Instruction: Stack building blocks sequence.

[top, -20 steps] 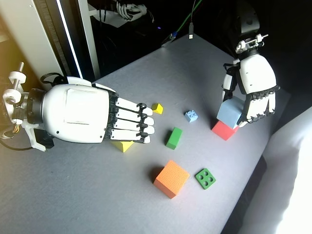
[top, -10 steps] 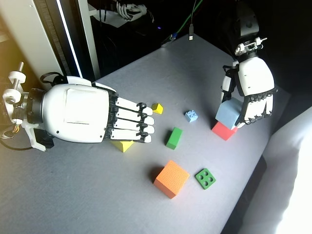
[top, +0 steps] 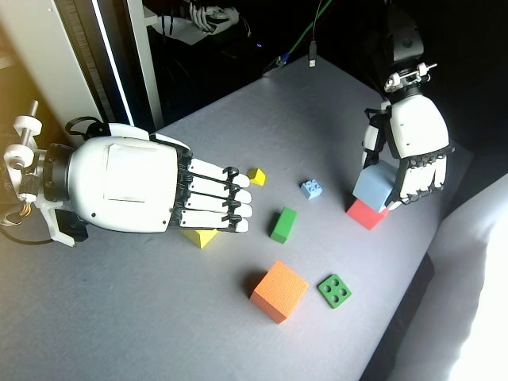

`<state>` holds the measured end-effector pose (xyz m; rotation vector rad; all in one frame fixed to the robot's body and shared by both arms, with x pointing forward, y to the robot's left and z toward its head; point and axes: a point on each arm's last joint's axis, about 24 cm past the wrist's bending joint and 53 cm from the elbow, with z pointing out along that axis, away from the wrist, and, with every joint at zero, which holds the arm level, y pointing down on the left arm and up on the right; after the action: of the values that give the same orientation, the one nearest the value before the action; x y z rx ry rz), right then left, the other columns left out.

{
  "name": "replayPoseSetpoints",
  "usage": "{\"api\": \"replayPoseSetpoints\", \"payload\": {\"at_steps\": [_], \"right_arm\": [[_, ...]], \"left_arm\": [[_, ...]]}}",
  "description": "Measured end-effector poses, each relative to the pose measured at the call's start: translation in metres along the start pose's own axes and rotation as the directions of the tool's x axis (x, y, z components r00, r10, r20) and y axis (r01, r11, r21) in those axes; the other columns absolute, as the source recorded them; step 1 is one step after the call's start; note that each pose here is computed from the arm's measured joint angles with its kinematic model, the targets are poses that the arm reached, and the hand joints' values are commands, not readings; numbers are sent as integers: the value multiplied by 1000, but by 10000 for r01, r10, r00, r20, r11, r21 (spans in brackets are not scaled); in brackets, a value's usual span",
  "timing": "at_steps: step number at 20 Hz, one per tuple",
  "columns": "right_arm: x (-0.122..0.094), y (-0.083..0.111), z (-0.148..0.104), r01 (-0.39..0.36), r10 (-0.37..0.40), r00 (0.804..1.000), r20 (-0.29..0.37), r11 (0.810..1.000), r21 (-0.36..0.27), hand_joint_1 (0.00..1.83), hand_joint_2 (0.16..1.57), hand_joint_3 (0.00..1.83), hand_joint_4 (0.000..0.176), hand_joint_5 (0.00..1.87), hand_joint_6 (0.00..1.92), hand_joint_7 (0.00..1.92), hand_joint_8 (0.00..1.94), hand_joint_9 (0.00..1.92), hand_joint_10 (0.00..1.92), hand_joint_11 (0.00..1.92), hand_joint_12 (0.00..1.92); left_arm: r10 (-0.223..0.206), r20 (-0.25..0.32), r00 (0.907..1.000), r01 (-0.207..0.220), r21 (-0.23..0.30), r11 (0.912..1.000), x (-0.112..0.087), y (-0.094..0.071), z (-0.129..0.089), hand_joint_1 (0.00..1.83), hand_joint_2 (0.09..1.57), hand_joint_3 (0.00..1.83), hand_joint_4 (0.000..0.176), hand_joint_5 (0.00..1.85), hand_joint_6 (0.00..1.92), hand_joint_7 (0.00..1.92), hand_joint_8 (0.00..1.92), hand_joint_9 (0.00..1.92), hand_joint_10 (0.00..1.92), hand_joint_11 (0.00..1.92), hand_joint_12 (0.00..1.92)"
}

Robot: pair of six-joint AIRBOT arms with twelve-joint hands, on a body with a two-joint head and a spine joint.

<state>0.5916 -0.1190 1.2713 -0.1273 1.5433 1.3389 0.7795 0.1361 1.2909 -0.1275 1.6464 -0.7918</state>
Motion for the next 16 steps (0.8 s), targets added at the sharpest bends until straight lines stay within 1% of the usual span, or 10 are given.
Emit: {"api": "replayPoseSetpoints", "payload": {"at_steps": [1,2,3,4,6,7,8,11,15,16], "right_arm": [[0,0,0,0,0,10000,3,10000,-7,204,1360,0,0,317,7,272,6,247,7,0,713],[0,1,0,0,0,10000,12,10000,-32,235,1354,0,0,322,4,289,6,264,9,0,768],[0,1,0,0,0,10000,16,10000,-43,196,1360,1,0,304,2,274,3,245,5,0,721],[0,1,0,0,0,10000,16,10000,-43,179,1366,2,0,296,0,262,2,230,3,0,686],[0,1,0,3,-3,10000,18,10000,-54,213,1357,0,0,321,7,285,7,247,7,0,715],[-1,2,0,0,0,10000,26,10000,-68,196,1361,0,0,300,3,262,3,223,4,0,653],[-1,2,0,0,0,10000,33,10000,-85,235,1353,0,0,326,8,283,7,244,9,0,698],[-1,2,0,3,-3,10000,36,9999,-101,307,1335,0,0,329,4,306,4,275,9,0,801],[-1,2,0,0,0,10000,40,9999,-103,267,1352,3,0,290,2,268,2,238,2,0,666],[-1,2,0,3,-3,10000,37,9999,-104,263,1355,2,0,285,1,252,0,226,0,0,638]], "left_arm": [[18,8,10000,-18,-9,10000,-1,1,0,1172,1207,0,0,552,718,671,761,494,895,114,1449],[12,34,10000,-12,-46,10000,-2,2,0,1137,1161,0,0,534,338,637,380,460,674,56,1358],[25,55,10000,-24,-74,10000,-3,4,0,1064,1133,0,0,508,133,609,151,451,445,10,1263],[50,67,10000,-49,-79,10000,-3,4,0,1003,1117,0,0,468,41,575,45,455,276,1,1170],[50,54,10000,-50,-70,10000,-3,4,0,803,1041,0,0,379,1,487,1,453,71,0,1047],[42,51,10000,-42,-68,10000,-3,4,0,699,1051,3,0,300,0,405,0,391,24,0,917],[43,44,10000,-42,-63,10000,-3,4,0,646,1041,0,0,284,0,388,0,381,15,0,890],[38,22,10000,-38,-40,10000,-3,4,0,692,981,0,0,286,0,373,0,370,3,0,879],[41,-22,10000,-41,-4,10000,-3,4,0,553,967,0,0,240,0,338,0,350,2,0,869],[37,-31,10000,-37,3,10000,-2,3,0,570,951,0,0,221,0,314,0,328,0,0,824]]}}
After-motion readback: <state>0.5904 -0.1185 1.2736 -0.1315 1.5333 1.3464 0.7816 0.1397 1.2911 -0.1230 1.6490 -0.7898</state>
